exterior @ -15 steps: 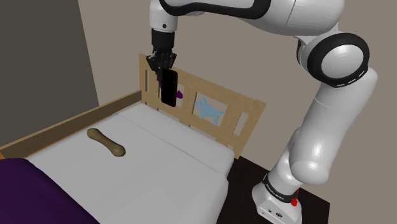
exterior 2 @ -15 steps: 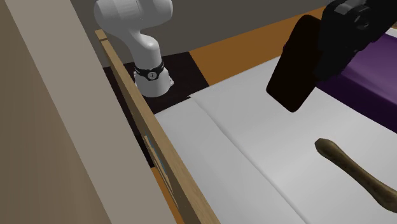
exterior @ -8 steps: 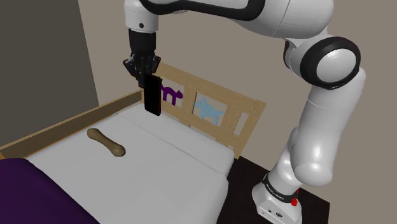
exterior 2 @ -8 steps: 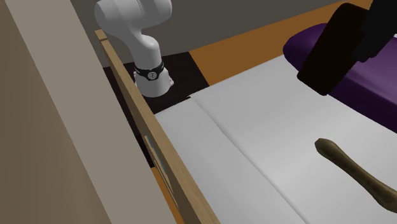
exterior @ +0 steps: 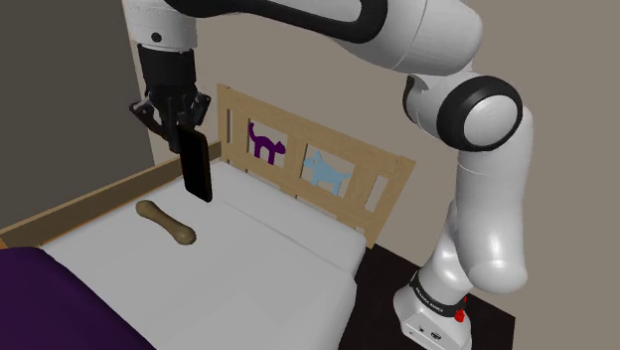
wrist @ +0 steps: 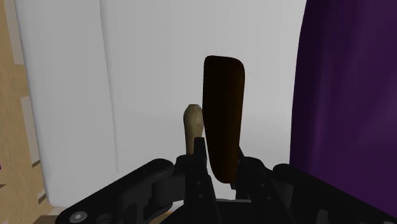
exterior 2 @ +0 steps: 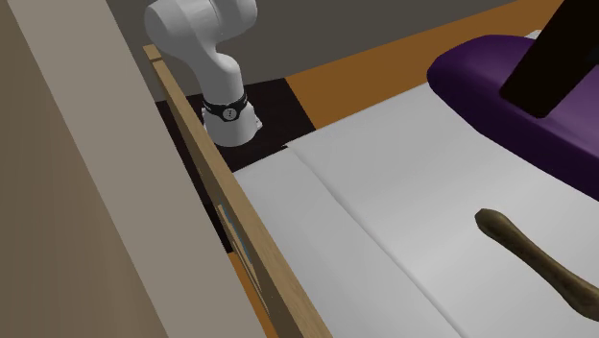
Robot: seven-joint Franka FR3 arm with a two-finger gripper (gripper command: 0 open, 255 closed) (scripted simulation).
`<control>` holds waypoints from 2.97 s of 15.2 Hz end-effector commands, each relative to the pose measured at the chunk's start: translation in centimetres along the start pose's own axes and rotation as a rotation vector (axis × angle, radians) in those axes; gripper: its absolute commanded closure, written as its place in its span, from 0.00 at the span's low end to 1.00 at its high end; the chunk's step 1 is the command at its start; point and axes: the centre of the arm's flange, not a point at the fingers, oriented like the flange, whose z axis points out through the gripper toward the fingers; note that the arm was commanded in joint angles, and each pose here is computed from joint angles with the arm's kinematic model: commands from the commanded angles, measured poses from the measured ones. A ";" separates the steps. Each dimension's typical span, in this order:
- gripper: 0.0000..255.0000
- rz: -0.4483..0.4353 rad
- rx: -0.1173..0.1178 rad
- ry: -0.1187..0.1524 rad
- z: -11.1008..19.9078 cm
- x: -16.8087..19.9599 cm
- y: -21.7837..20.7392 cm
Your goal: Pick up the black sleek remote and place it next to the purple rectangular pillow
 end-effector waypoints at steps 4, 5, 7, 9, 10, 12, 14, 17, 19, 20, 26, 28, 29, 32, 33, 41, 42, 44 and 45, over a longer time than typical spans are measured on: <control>1.00 0.002 0.000 0.000 0.0 -0.3 -7.4; 1.00 0.002 0.000 0.000 0.6 -0.3 -7.4; 1.00 0.002 0.000 0.000 1.6 -0.2 -7.4; 1.00 0.002 0.000 0.000 2.7 -0.2 -7.4; 1.00 0.002 0.000 0.000 3.2 -0.2 -7.4; 1.00 0.002 0.000 0.000 4.3 -0.1 -7.4; 1.00 0.002 0.000 0.000 5.3 -0.1 -7.4; 1.00 0.002 0.000 0.000 6.9 0.0 -7.3; 1.00 0.002 0.000 0.000 8.0 0.0 -7.3; 1.00 0.002 0.000 0.000 8.5 0.1 -7.3; 1.00 0.002 0.000 0.000 11.6 0.2 -7.3; 1.00 0.002 0.000 0.000 12.7 0.2 -7.3; 1.00 0.002 0.000 0.000 13.2 0.2 -7.3; 1.00 0.002 0.000 0.000 14.8 0.3 -7.3; 1.00 0.002 0.000 0.000 15.3 0.3 -7.3; 1.00 0.002 0.000 0.000 19.6 0.5 -7.2; 1.00 0.002 0.000 0.000 20.1 0.5 -7.2; 1.00 0.002 0.000 0.000 21.2 0.6 -7.2; 1.00 0.002 0.000 0.000 21.2 0.6 -7.2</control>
